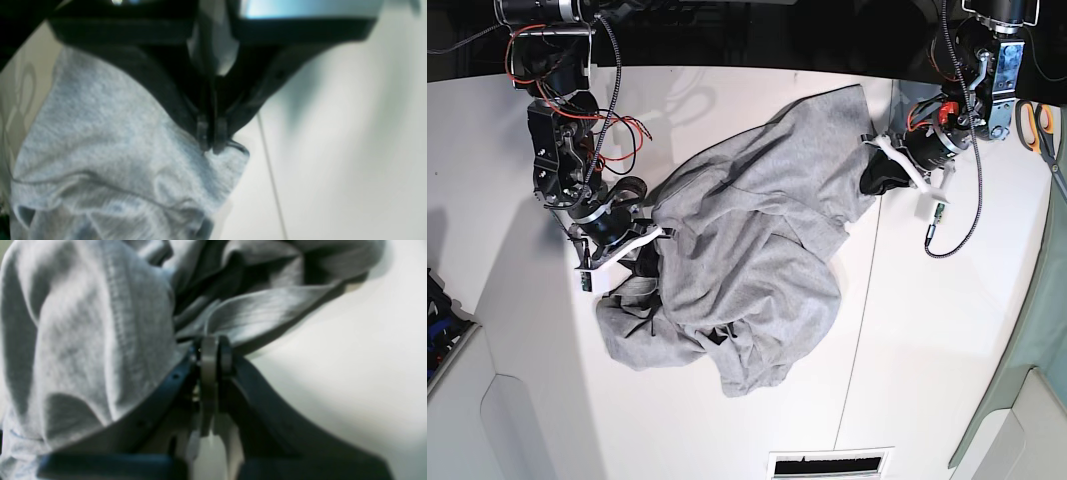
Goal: Layout the t-shirt on the table in an organized manner, then fold the t-shirt properly
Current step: 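Lift the shirt and pull the grippers apart to spread it, then swing the left gripper across and grasp the shirt near the right gripper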
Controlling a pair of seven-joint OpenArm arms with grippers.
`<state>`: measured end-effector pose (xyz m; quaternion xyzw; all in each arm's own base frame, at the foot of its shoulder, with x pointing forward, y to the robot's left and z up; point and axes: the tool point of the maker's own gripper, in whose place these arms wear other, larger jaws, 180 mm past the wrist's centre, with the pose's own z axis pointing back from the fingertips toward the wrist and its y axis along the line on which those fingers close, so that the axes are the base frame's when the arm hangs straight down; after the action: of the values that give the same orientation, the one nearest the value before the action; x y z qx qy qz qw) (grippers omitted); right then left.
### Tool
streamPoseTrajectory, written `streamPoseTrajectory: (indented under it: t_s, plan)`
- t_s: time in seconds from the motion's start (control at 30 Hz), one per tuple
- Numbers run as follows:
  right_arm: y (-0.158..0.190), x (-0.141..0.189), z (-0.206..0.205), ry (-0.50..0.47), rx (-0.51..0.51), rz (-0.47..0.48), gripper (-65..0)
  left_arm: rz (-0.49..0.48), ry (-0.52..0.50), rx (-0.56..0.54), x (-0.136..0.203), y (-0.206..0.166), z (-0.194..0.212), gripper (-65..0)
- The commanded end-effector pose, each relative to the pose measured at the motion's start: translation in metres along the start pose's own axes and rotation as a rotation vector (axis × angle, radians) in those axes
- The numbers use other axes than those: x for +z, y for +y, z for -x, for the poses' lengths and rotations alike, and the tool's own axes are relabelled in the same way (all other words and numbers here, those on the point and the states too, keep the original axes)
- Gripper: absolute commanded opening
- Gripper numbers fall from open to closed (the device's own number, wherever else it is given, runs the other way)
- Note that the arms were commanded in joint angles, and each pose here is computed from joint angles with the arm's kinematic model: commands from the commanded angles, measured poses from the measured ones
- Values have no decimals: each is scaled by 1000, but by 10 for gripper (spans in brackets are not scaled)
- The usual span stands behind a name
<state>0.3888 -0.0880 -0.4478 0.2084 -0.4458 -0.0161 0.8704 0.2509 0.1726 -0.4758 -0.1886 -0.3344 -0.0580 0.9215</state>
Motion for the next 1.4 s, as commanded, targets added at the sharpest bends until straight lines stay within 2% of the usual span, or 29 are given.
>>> streamPoseTrajectory:
  t_s: [0.0,0.13,0.23,0.37,0.47,0.6,0.73,0.97,1.0,1.1,1.17,1.27,1.37]
  plan:
    - [-2,2,-35,-88,17,-13,-650,-69,87,-12,9,21,15,-650]
    - [-12,17,-63,-158,44,-31,-650,-35,116,6,19,26,20,-650]
    - [-26,28,-73,-144,36,-9,-650,35,112,2,23,15,24,-650]
    - [-53,45,-87,-133,11,31,-650,76,105,19,27,3,27,-650]
    - [-79,63,-93,-124,-6,76,-650,165,91,-42,33,-18,26,-650]
    - [-113,90,-95,-143,-18,142,-650,177,76,-96,43,-26,18,-650]
    - [-141,110,-83,-121,-18,205,-650,167,88,-138,49,-21,12,-650]
    - [-162,130,-70,-112,-40,248,-650,159,115,-150,52,-17,15,-650]
    - [-162,131,-67,-107,-40,250,-650,159,116,-150,52,-16,15,-630]
    - [-164,134,-54,-82,-46,256,-650,124,114,-142,52,-8,11,-468]
    - [-165,137,-45,-65,-51,260,-650,91,109,-131,54,2,2,-402]
    - [-167,141,-32,-38,-57,267,-650,120,92,-118,57,1,-19,-393]
    - [-168,145,-20,-19,-65,271,-650,220,33,-178,63,-31,-45,-393]
